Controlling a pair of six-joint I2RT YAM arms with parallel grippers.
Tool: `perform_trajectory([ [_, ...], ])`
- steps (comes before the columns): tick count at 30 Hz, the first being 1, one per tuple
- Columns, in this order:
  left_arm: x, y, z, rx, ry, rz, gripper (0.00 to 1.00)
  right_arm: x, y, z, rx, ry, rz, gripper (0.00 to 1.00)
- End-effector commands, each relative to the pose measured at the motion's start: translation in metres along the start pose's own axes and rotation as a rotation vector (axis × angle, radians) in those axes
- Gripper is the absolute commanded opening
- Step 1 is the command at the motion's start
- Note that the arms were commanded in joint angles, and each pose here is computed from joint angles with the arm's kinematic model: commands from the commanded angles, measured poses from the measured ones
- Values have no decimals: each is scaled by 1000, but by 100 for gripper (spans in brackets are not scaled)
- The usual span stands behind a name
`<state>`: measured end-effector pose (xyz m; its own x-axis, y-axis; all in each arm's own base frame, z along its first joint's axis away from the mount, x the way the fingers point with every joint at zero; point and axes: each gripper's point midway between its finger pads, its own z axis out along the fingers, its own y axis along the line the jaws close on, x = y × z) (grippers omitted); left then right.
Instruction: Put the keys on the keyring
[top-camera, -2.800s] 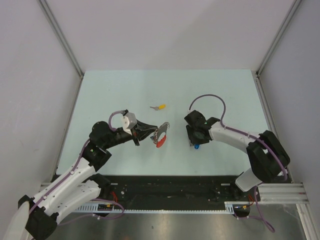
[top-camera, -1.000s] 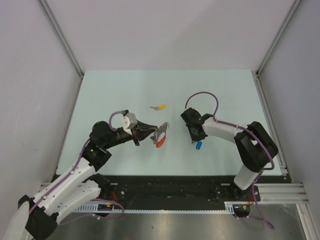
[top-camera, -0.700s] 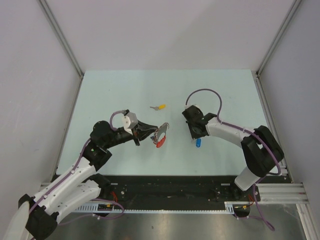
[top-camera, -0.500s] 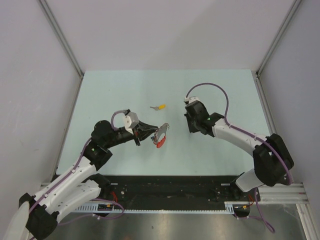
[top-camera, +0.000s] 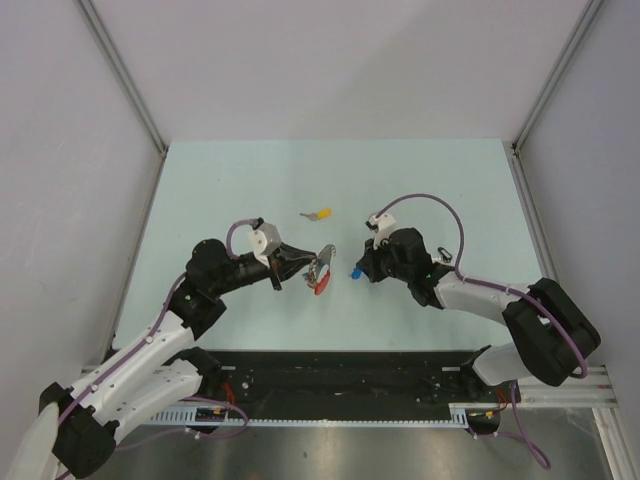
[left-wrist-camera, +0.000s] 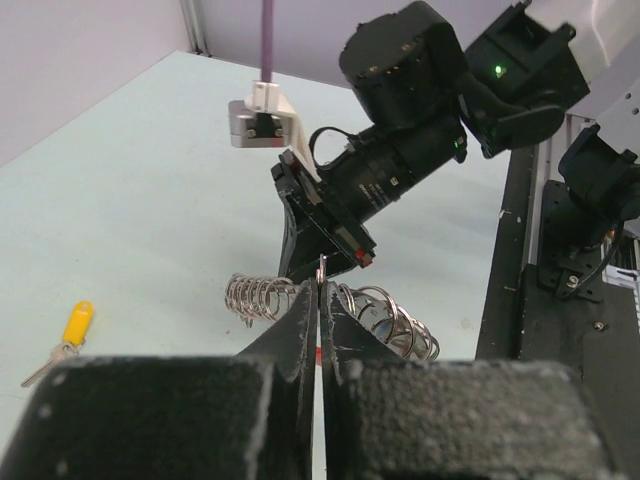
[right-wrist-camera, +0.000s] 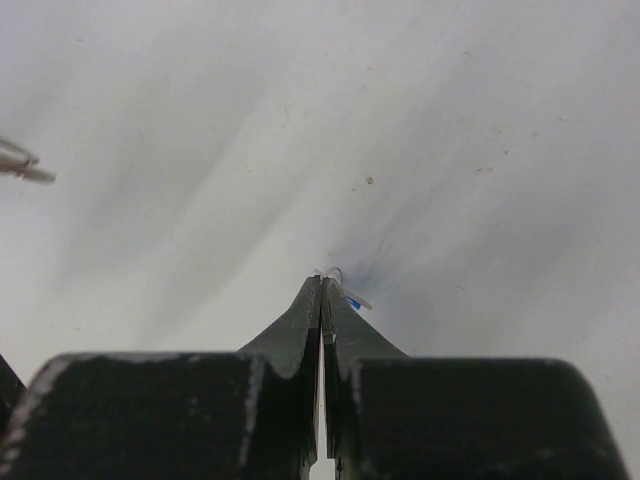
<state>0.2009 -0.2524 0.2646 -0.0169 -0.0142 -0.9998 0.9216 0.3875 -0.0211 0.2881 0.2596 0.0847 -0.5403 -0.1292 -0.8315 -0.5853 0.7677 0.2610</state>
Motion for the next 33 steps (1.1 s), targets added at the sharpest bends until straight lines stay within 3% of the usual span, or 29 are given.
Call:
perform_trajectory([
  [1, -28, 5, -1, -20, -76, 72, 0, -24, 16, 0, -111, -172, -4, 0],
  [9, -31, 4, -2, -22, -88, 71, 0, 22, -1, -20, -17, -102, 90, 0],
  [11, -32, 4, -3, -23, -93, 73, 0, 35, -5, -27, 15, -72, 128, 6],
  [17, -37, 3, -5, -30, -101, 79, 0, 34, -16, -57, 149, -37, 182, 37],
  [20, -38, 3, -6, -33, -100, 80, 0, 27, -19, -66, 210, 8, 202, 44],
  [22, -39, 4, -7, -36, -102, 82, 0, 40, -21, -69, 247, 107, 210, 47],
  [23, -40, 4, -8, -39, -104, 82, 0, 24, -16, -69, 253, 96, 220, 49],
  [28, -42, 3, -10, -43, -108, 88, 0, 44, -4, -63, 309, 245, 176, 50],
  [33, -45, 2, -12, -43, -116, 93, 1, 54, -6, -51, 317, 273, 101, 47],
])
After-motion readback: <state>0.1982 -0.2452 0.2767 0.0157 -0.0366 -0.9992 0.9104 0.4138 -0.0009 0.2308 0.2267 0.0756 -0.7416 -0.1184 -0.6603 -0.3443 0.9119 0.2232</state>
